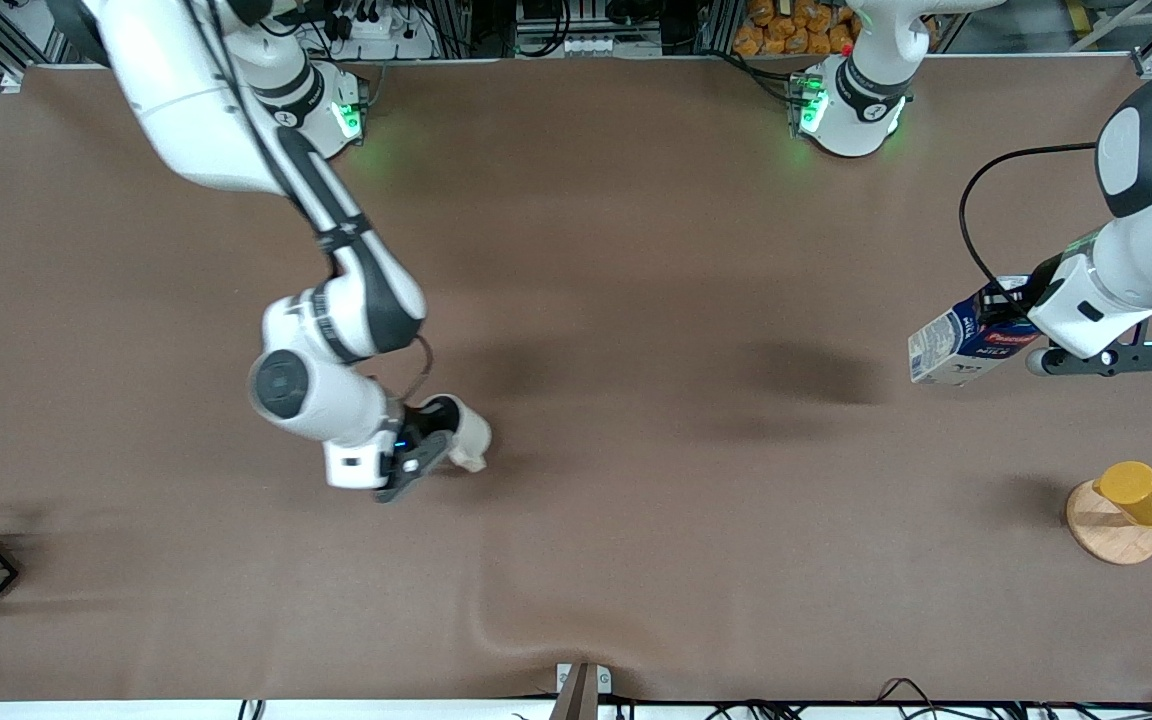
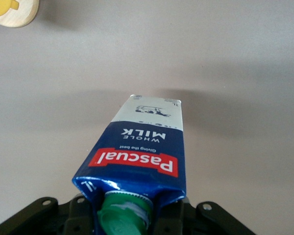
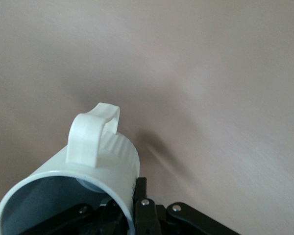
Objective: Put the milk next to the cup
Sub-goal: 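Carry the mug with the right gripper toward the table middle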
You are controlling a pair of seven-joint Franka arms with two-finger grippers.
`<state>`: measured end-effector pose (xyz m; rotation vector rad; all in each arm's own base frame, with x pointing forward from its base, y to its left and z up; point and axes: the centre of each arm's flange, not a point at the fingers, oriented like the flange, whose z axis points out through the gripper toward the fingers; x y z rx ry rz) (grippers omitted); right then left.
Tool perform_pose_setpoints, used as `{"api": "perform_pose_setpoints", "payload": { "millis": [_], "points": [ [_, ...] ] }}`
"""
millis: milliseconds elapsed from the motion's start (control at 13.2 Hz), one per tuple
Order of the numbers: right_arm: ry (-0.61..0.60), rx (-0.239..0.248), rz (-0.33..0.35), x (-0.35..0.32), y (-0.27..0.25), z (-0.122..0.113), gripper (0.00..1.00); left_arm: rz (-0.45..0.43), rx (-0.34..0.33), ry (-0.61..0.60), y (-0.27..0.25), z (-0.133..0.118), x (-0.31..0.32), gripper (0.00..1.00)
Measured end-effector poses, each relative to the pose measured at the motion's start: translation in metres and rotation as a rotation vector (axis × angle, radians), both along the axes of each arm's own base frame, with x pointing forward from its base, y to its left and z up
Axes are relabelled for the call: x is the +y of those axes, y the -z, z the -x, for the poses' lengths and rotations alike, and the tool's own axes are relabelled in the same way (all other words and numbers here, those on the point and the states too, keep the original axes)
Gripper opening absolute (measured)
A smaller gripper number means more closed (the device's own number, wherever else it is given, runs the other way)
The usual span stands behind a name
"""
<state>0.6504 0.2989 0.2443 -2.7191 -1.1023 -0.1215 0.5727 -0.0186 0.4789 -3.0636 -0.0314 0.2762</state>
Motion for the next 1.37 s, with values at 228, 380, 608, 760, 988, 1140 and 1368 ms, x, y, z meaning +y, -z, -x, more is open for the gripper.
{"api": "perform_pose_setpoints", "payload": {
  "millis": [228,380,608,760,988,1140,1368],
  "points": [
    [-0.057,-0.042,-0.017,0.058,0.012,0.017,0.05,0.023,0.007,-0.002,0.003,0.001,-0.006,0.40],
    [-0.068,-0.045,-0.021,0.079,0.013,0.026,0.05,0.036,0.008,-0.011,0.003,0.002,-0.015,0.40],
    [-0.049,-0.026,-0.019,0.103,0.014,0.042,0.05,0.037,0.007,-0.016,0.003,0.002,-0.018,0.40],
    [0.001,-0.007,-0.017,0.117,0.015,0.051,0.08,0.055,0.007,-0.037,0.003,0.002,-0.022,0.40],
    [0.059,-0.002,-0.019,0.122,0.011,0.052,0.38,0.068,0.008,-0.094,0.002,0.004,-0.048,0.40],
    [0.127,0.012,-0.016,0.118,-0.006,0.045,0.59,0.062,0.009,-0.127,0.002,0.009,-0.084,0.40],
    [0.261,0.048,0.008,0.080,-0.068,0.025,0.90,0.042,0.008,-0.146,0.000,0.026,-0.152,0.40]
  ]
}}
